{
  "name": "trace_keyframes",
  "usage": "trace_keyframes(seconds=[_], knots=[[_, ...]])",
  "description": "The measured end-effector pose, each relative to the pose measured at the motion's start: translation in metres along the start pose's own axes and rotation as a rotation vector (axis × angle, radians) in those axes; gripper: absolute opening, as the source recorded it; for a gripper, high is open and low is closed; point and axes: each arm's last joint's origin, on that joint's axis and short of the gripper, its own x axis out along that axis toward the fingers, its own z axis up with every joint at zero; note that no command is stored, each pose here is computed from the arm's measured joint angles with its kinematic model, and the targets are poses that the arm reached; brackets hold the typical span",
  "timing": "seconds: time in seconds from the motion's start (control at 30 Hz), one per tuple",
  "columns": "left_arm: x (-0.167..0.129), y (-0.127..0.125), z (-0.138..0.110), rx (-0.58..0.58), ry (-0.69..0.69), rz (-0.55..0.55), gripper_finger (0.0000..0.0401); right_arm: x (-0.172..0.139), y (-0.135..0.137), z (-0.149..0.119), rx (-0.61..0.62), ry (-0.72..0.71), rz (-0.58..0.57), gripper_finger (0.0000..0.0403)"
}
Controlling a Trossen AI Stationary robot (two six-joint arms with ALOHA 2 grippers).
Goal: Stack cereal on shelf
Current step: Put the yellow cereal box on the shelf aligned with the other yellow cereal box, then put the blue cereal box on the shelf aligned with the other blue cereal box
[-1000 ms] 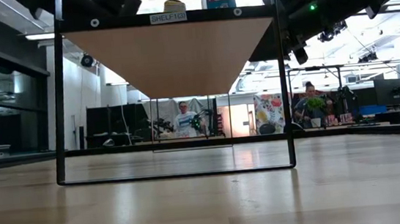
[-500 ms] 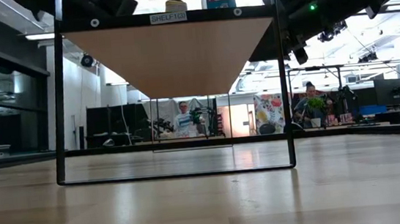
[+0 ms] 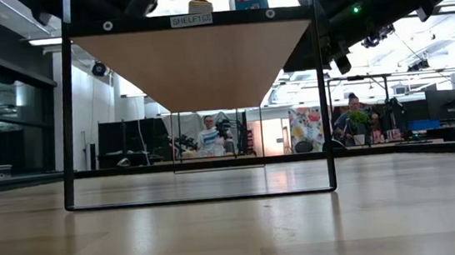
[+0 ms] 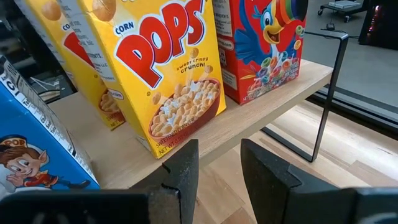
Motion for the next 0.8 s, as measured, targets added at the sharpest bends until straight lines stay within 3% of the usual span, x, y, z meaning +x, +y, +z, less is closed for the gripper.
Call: trace_keyframes(seconds=[0.57, 0.8], knots=[[0.008, 0.011, 0.0, 0.065, -0.007, 0.118, 0.0, 0.0, 0.0, 0.0, -0.001, 0.002, 0.0, 0.0113], [-0.033, 0.023, 0.012, 0.088, -0.028, 0.168, 0.0, 0.0, -0.001, -0.002, -0.01, 0.019, -0.006, 0.0113]])
